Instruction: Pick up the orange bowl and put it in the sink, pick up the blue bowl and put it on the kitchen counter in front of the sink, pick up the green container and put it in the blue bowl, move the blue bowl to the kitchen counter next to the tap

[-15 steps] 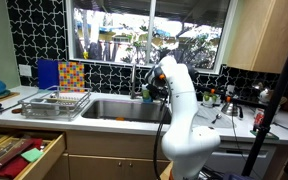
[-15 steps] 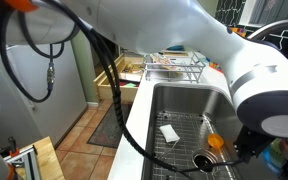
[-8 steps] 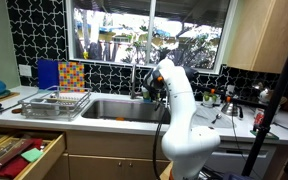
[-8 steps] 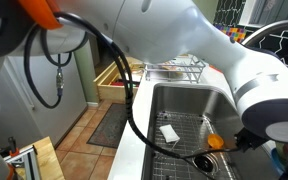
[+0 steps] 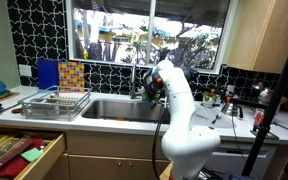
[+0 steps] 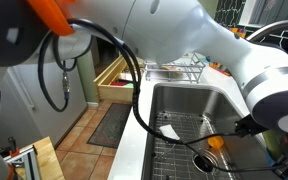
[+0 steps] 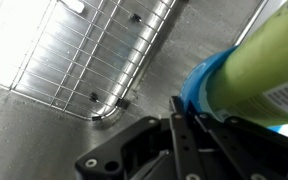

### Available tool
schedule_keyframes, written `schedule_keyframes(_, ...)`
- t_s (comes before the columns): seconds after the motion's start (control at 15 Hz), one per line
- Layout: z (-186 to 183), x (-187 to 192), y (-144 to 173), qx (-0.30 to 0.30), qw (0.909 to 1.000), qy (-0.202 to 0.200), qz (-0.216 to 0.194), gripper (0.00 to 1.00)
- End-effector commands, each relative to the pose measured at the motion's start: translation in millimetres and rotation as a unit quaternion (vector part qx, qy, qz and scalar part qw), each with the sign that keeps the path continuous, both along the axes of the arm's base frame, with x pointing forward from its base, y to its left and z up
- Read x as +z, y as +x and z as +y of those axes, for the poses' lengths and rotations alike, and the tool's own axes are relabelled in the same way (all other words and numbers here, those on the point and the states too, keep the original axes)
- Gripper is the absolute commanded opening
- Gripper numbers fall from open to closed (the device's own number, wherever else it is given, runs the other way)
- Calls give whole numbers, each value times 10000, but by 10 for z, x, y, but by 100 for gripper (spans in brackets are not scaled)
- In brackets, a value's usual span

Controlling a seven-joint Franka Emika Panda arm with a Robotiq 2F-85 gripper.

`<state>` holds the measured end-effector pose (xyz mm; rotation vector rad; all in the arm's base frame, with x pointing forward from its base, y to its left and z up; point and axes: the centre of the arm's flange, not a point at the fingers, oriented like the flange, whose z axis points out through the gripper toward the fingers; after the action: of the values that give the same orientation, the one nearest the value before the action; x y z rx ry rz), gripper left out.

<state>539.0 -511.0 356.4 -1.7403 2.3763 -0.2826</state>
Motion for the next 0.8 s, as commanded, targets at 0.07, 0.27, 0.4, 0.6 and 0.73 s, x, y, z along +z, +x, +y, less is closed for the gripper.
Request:
schedule_keyframes(0.07,-141,-43,122,-171,9992,339,121,1)
schedule_keyframes(0.27,-220,-57,139,-331,9988,348,132,1)
schedule_keyframes(0.4,-306,-80,139,-449,9983,349,134,1)
schedule_keyframes(0.6,-391,-106,145,-515,9978,399,129,1)
schedule_keyframes(0.73,-416,-117,160,-548,9973,463,142,1)
